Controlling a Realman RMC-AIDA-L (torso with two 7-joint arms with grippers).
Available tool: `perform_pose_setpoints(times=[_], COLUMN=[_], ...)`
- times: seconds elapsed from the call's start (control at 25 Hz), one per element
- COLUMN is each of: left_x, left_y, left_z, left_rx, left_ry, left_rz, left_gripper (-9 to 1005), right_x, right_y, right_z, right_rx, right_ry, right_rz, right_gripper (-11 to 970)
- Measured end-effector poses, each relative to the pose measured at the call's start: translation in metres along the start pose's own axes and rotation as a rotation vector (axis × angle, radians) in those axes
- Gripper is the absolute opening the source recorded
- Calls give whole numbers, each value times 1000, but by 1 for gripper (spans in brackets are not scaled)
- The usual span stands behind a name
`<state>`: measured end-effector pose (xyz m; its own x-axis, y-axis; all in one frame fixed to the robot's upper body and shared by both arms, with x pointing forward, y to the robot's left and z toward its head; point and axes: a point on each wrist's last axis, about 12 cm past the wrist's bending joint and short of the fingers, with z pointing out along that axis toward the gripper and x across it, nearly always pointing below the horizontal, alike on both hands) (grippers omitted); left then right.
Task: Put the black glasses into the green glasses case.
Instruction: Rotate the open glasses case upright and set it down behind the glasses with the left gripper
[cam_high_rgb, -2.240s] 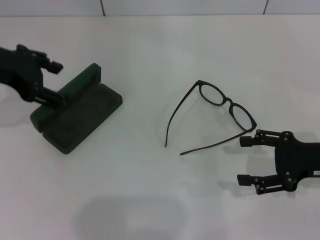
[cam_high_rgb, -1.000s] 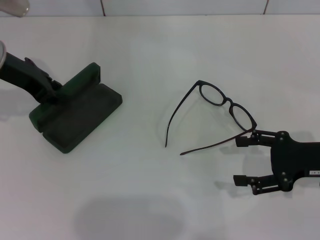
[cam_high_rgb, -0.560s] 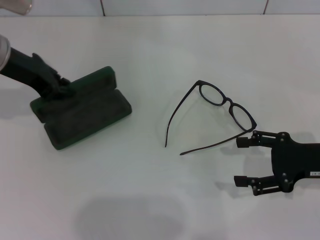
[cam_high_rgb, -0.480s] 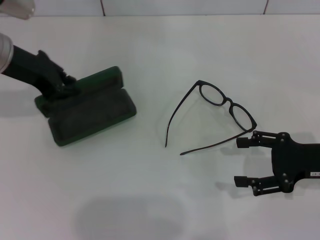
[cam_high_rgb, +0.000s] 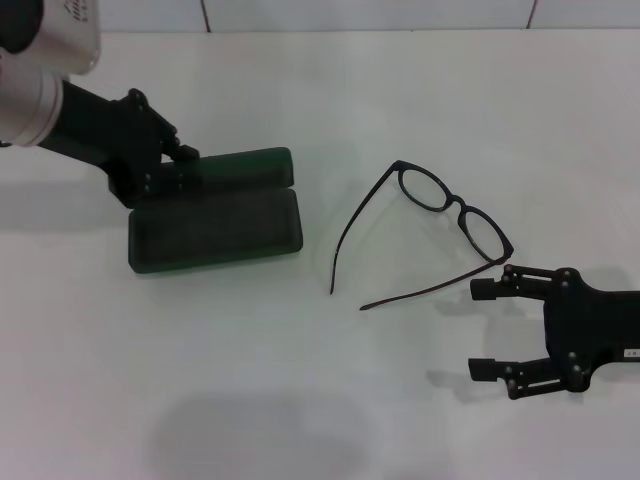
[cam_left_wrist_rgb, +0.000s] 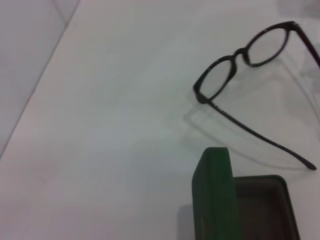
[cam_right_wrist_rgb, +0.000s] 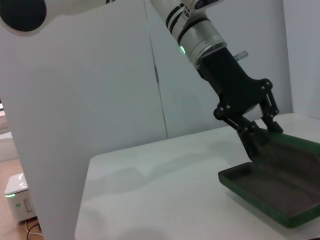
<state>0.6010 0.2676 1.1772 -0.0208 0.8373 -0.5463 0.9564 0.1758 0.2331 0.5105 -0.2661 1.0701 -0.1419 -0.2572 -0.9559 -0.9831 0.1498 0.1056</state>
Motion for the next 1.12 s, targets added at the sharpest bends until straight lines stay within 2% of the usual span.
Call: perform_pose_setpoints(times=[0.16,0.64,1.12], left_x=[-7,-17,-19], left_y=[3,7,-1], left_z=[6,25,38], left_rx=[-21,-17,-10], left_ry=[-14,-9,-1], left_rz=[58,109,114], left_gripper=[214,211,210], right_x=[0,3,4], right_y=[2,5,8], right_z=[0,1,2], right_rx=[-8,-22,-29], right_ry=[-2,-3,-8], right_rz=[3,16,21], right_gripper=[880,879,878])
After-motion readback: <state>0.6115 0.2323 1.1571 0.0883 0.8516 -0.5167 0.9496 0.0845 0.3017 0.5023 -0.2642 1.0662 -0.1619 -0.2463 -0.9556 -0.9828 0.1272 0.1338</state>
